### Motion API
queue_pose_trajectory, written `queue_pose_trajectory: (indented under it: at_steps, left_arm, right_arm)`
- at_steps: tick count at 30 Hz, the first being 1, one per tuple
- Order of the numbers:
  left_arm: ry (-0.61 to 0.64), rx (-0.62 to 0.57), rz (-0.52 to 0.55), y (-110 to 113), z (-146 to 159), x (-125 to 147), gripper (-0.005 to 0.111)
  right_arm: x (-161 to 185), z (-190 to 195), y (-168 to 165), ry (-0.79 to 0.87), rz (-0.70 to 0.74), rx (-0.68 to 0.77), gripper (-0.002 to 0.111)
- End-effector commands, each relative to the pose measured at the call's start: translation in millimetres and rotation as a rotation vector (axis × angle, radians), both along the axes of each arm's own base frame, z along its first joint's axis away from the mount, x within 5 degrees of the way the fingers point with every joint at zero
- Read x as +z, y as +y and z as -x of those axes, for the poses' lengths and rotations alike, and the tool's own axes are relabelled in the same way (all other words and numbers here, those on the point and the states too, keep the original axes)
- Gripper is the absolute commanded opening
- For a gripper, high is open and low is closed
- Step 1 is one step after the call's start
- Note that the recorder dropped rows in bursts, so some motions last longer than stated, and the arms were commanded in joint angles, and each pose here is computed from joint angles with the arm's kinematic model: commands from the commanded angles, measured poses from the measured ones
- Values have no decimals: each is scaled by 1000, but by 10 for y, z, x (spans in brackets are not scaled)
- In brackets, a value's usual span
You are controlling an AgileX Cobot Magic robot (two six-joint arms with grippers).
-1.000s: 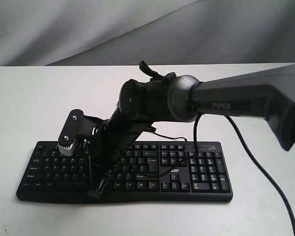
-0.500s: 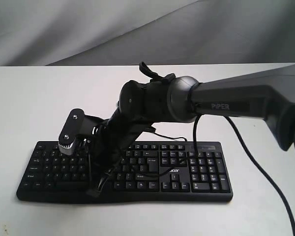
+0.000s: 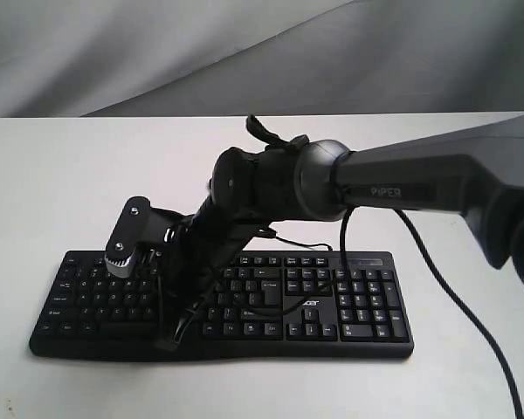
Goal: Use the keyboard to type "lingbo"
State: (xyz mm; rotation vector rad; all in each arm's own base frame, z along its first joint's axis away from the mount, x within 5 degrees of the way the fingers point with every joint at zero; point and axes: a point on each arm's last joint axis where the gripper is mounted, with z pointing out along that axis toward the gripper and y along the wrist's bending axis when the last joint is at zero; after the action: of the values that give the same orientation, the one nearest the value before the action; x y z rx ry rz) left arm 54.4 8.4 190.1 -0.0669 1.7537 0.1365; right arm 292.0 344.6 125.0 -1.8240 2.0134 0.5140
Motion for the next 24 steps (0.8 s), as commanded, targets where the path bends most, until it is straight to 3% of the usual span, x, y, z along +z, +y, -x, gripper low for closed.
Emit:
queue_pose_trajectory:
  at_steps: [1,15,24]
  left_arm:
    - [-7,0,5,-1,0,-8,1]
    - [-7,0,5,-1,0,-8,1]
    - [-7,0,5,-1,0,-8,1]
  right_arm:
    - [-74,25,10,16,12,6,0]
    - [308,-33,148,-58,-81,-2,0]
    - [165,-67,242,-12,-45,-9,0]
